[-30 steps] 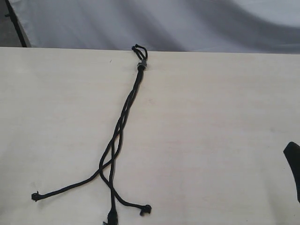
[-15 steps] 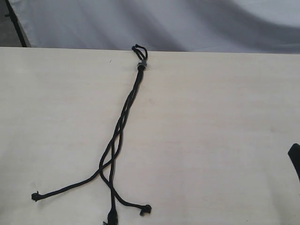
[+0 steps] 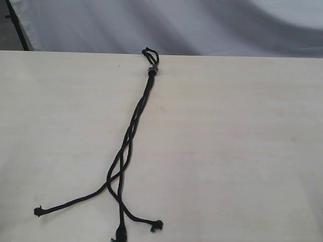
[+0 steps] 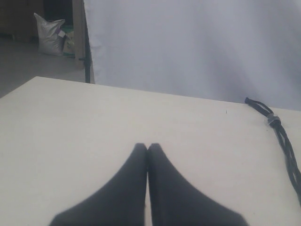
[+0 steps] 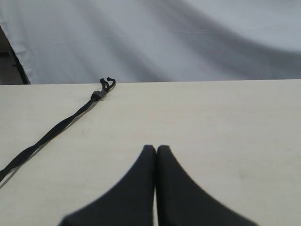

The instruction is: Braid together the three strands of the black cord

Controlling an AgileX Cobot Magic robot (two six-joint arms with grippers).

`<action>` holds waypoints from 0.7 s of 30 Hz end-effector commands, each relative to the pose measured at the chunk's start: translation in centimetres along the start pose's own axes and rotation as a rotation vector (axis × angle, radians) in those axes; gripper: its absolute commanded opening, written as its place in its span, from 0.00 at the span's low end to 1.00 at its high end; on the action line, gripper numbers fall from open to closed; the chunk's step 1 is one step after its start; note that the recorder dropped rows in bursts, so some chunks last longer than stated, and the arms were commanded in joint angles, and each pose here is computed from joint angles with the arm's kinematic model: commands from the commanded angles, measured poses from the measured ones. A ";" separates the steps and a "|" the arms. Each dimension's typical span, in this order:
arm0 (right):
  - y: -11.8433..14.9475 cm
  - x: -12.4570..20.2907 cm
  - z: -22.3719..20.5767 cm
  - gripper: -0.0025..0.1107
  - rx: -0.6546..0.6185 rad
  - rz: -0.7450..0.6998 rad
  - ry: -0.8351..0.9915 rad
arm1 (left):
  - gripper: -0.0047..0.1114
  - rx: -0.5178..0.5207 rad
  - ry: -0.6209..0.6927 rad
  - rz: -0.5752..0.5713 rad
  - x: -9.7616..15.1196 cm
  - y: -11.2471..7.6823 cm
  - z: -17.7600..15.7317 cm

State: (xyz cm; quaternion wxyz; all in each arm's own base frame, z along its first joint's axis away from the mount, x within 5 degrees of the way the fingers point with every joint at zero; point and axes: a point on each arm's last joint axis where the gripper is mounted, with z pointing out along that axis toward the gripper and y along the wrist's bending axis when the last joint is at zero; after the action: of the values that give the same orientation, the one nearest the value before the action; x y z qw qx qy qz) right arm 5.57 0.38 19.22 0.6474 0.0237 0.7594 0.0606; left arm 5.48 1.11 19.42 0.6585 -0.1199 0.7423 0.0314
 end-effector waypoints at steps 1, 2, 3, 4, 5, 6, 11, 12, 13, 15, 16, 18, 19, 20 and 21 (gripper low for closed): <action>-0.1 0.1 0.0 0.03 0.007 -0.015 0.001 | 0.05 0.000 -0.002 -0.001 0.1 0.0 0.0; -0.1 0.1 0.0 0.03 0.007 -0.015 0.001 | 0.05 0.000 -0.002 -0.001 0.1 0.0 0.0; -0.1 0.1 0.0 0.03 0.007 -0.015 0.001 | 0.05 0.000 -0.002 -0.001 0.1 0.0 0.0; -0.1 0.1 0.0 0.03 0.007 -0.015 0.001 | 0.05 0.000 -0.002 -0.001 0.1 0.0 0.0; -0.1 0.1 0.0 0.03 0.011 -0.028 0.002 | 0.05 0.000 -0.002 -0.001 0.1 0.0 0.0; -0.2 0.1 0.0 0.03 0.016 -0.050 0.001 | 0.05 0.000 -0.002 0.000 0.1 0.0 0.0; -0.3 0.1 0.0 0.03 0.027 -0.096 0.000 | 0.05 0.000 -0.002 0.000 0.1 0.0 0.0; -0.3 0.1 0.0 0.03 0.027 -0.096 0.000 | 0.05 0.000 -0.002 0.000 0.1 0.0 0.0; -0.3 0.1 0.0 0.03 0.027 -0.096 0.000 | 0.05 0.000 -0.002 0.000 0.1 0.0 0.0; -0.3 0.1 0.0 0.03 0.027 -0.096 0.000 | 0.05 0.000 -0.002 0.000 0.1 0.0 0.0; -0.3 0.1 0.0 0.03 0.027 -0.096 0.000 | 0.05 0.000 -0.002 0.000 0.1 0.0 0.0; -0.2 0.1 0.0 0.03 0.026 -0.091 0.000 | 0.05 0.000 -0.002 0.000 0.1 0.0 0.0; -0.2 0.1 0.0 0.03 0.026 -0.089 0.000 | 0.05 0.000 -0.002 0.000 0.1 0.0 0.0; -0.2 0.1 0.0 0.03 0.026 -0.089 0.000 | 0.05 0.000 -0.002 0.000 0.1 0.0 0.0; -0.2 0.1 0.0 0.03 0.025 -0.090 -0.002 | 0.05 0.000 -0.002 0.000 0.1 0.0 0.0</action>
State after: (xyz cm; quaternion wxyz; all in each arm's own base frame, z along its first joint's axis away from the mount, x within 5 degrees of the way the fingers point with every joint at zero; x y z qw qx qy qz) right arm 5.57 0.19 19.17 0.6473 -0.0020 0.7618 0.0244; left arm 5.48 1.11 19.42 0.6585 -0.1199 0.7423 0.0314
